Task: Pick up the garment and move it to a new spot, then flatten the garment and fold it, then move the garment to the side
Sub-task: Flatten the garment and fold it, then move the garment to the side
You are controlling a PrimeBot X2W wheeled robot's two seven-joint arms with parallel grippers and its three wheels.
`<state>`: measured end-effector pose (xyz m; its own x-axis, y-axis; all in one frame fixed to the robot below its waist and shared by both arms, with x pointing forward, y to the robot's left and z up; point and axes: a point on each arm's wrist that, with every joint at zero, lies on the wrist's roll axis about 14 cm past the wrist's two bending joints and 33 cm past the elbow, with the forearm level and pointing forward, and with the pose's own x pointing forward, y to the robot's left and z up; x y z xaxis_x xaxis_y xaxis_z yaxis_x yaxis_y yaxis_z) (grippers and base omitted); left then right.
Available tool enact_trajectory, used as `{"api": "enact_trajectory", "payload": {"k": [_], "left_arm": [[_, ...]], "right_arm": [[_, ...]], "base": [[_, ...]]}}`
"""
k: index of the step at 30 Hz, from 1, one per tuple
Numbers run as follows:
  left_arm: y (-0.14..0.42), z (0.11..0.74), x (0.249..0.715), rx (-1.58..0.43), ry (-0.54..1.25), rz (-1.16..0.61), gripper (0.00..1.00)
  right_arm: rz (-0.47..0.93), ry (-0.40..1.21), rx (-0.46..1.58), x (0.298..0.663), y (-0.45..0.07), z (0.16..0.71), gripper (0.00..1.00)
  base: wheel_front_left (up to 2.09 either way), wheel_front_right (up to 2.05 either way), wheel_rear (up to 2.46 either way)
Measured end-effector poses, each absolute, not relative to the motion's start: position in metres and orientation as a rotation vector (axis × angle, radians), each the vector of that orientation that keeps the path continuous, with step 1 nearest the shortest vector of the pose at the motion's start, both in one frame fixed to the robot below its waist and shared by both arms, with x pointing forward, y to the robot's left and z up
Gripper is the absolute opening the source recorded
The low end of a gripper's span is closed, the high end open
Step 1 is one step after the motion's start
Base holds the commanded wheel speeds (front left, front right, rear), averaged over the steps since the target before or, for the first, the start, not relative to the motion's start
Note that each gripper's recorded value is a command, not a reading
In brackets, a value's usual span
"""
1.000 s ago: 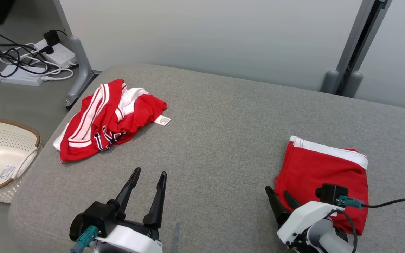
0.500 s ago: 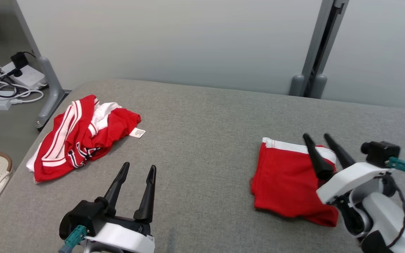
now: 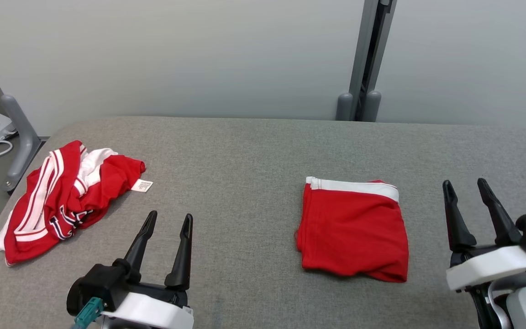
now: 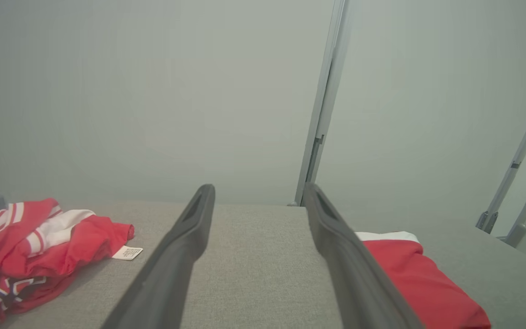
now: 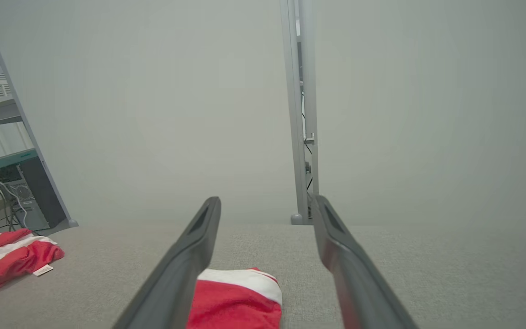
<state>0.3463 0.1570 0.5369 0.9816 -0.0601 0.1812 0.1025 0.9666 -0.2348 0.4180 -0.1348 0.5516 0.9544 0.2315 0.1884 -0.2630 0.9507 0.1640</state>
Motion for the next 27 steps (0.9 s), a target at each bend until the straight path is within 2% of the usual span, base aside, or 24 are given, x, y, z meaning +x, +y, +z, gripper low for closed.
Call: {"api": "enact_trajectory", "payload": {"k": [10, 27], "left_arm": [[0.158, 0.527, 0.344, -0.225, -0.147, -0.068, 1.0], [0.158, 0.523, 0.339, -0.213, -0.133, -0.067, 1.0]], "right_arm": [[0.116, -0.113, 0.199, 0.397, -0.167, 0.522, 1.0], [0.125, -0.057, 0.217, 0.397, -0.157, 0.504, 1.0]], "base": [[0.0, 0.0, 0.0], [0.0, 0.0, 0.0]]}}
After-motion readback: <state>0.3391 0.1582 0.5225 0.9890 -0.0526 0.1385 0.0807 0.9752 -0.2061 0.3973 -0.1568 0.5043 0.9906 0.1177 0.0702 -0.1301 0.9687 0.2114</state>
